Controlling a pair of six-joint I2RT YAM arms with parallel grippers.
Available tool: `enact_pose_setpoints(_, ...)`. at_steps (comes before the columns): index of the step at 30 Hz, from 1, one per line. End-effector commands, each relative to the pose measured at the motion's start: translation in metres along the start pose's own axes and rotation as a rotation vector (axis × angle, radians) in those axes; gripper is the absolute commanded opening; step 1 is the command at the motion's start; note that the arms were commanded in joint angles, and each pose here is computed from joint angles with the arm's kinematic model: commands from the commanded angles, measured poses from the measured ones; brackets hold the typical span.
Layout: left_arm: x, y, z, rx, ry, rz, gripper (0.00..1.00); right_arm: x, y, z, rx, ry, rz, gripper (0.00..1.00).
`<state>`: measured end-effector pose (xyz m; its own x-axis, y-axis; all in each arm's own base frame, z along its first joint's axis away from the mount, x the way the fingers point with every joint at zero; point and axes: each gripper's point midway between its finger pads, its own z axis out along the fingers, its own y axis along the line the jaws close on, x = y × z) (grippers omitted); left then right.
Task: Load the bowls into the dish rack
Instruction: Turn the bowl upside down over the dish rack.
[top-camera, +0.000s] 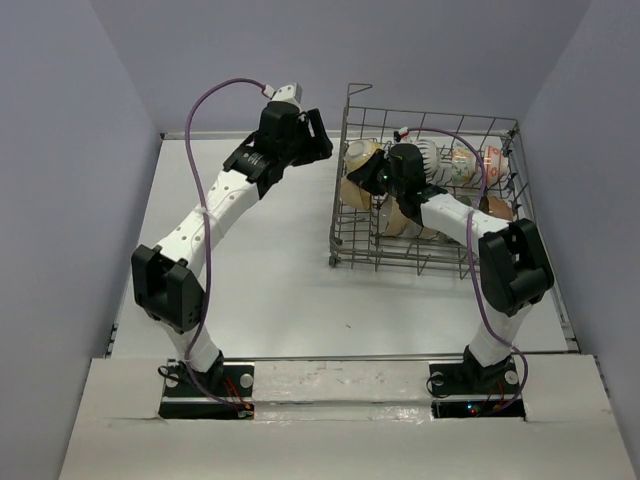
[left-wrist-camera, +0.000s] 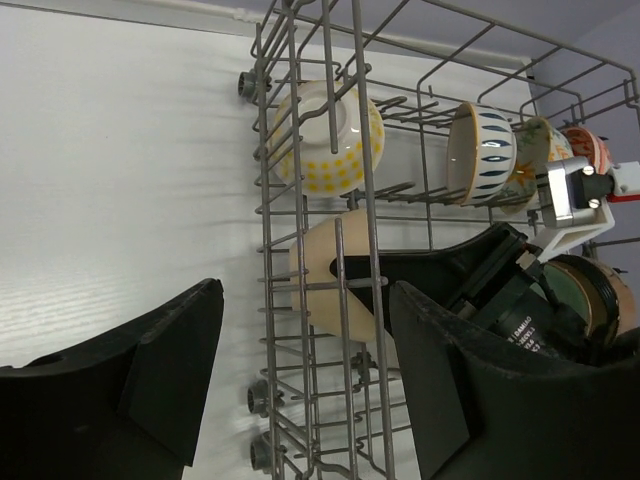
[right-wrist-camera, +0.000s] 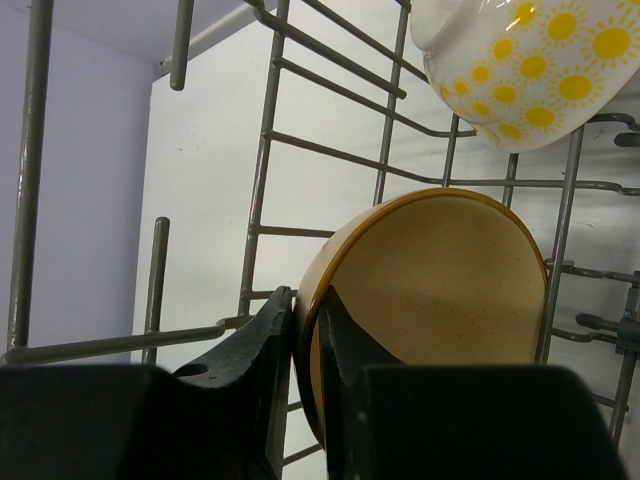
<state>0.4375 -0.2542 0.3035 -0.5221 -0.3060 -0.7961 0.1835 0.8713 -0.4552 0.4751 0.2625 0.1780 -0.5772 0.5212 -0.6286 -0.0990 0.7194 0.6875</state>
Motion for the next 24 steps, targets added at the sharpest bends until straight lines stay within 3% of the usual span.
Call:
enact_pose_setpoints(1, -0.037, -0.024, 0.004, 0.026, -0.107, 0.015, 0.76, 0.044, -0.057, 0.011, 0.159, 0.111, -0.095, 0.01)
enact_pose_setpoints(16, 0.009, -0.030, 0.062, -0.029, -0.014, 0.086, 0.74, 0.043, -0.059, 0.013, 0.168, 0.107, -0.093, 0.01)
enact_pose_setpoints(18, 0.015, -0.025, 0.063, -0.057, -0.008, 0.092, 0.65, 0.043, -0.060, 0.012, 0.173, 0.104, -0.092, 0.01)
enact_pose_setpoints(19, 0.018, -0.020, 0.063, -0.081, -0.007, 0.097, 0.53, 0.043, -0.061, 0.012, 0.177, 0.103, -0.092, 0.01)
enact_pose_setpoints(24, 0.025, -0.008, 0.059, -0.128, 0.004, 0.089, 0.15, 0.042, -0.064, 0.012, 0.191, 0.096, -0.093, 0.01)
